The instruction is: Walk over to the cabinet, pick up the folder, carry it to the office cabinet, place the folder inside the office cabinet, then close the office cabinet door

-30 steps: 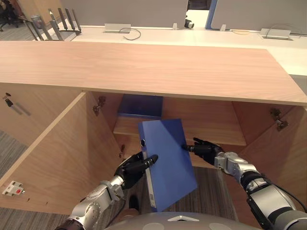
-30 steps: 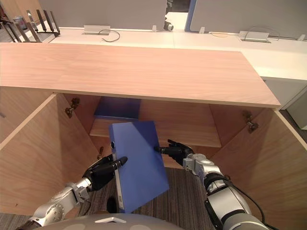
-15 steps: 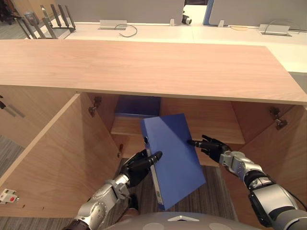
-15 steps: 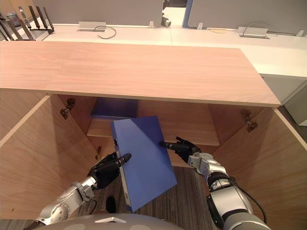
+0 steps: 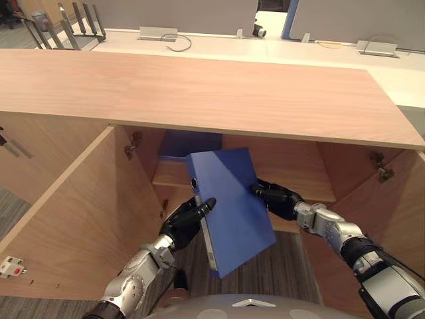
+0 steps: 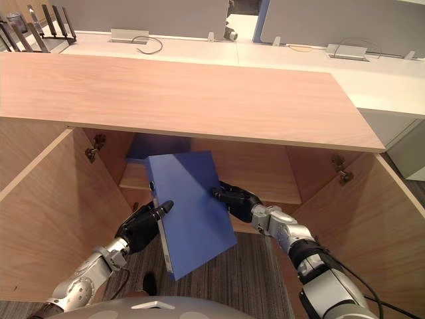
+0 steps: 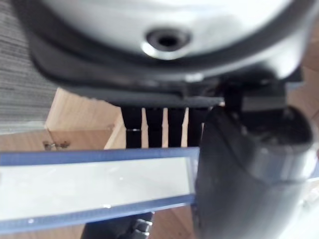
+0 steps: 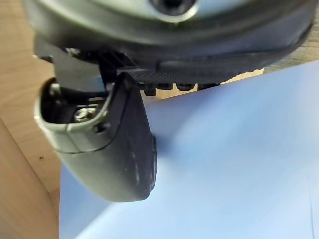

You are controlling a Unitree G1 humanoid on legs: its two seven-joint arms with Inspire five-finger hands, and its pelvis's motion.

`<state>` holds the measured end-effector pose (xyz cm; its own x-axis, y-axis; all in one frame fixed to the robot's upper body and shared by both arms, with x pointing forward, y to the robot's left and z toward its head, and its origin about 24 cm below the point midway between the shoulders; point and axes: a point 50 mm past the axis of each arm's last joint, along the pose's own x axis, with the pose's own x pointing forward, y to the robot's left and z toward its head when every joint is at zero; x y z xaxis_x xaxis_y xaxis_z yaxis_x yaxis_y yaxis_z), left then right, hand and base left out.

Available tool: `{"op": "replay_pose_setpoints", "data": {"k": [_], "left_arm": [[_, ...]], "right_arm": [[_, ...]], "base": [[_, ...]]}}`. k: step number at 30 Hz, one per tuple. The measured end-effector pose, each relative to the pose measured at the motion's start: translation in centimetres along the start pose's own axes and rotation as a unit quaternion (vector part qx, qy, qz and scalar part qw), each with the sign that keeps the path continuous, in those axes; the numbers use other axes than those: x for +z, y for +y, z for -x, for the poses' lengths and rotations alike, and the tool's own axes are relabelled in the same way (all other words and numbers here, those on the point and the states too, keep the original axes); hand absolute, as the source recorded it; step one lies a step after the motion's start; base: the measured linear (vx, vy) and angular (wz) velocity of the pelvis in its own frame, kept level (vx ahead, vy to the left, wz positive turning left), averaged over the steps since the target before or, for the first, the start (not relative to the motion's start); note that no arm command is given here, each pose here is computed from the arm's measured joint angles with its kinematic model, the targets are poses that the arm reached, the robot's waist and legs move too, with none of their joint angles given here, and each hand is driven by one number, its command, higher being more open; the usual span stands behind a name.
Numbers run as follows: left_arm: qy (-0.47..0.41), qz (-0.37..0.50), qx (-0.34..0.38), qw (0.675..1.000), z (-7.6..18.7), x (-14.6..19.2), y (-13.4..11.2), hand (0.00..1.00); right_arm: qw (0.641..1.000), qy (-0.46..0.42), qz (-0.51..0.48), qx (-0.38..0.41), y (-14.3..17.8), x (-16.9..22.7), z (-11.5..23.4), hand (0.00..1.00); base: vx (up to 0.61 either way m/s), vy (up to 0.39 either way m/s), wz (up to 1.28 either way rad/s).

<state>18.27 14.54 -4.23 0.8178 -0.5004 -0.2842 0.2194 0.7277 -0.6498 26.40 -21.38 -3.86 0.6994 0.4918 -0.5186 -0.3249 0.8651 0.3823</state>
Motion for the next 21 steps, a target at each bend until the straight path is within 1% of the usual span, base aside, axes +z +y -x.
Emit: {"op": "replay_pose_setpoints", "data": {"k": [5, 7, 17, 21], "left_arm": [[-0.02, -0.008, -0.01, 1.0, -0.3, 0.7, -0.4, 0.0], [-0.021, -0.009, -0.01, 1.0, -0.3, 0.8, -0.4, 0.0], [-0.023, -0.01, -0.01, 1.0, -0.3, 0.9, -0.4, 0.0], [-0.025, 0.008, -0.013, 1.0, -0.3, 0.7, -0.5, 0.0]], "right_arm": [[1.0, 0.012, 0.013, 0.023, 0.4, -0.5, 1.3, 1.0], [0.999, 0.025, -0.005, 0.027, 0.4, -1.4, 1.8, 1.0], [0.998, 0.054, 0.003, 0.031, 0.4, -2.4, 2.2, 1.0], [0.998, 0.054, 0.003, 0.032, 0.5, -2.6, 2.3, 1.0]], "base": [[0.0, -0.023, -0.09], [0.0, -0.029, -0.05], [0.0, -0.007, -0.02], [0.0, 0.0, 0.0]]}}
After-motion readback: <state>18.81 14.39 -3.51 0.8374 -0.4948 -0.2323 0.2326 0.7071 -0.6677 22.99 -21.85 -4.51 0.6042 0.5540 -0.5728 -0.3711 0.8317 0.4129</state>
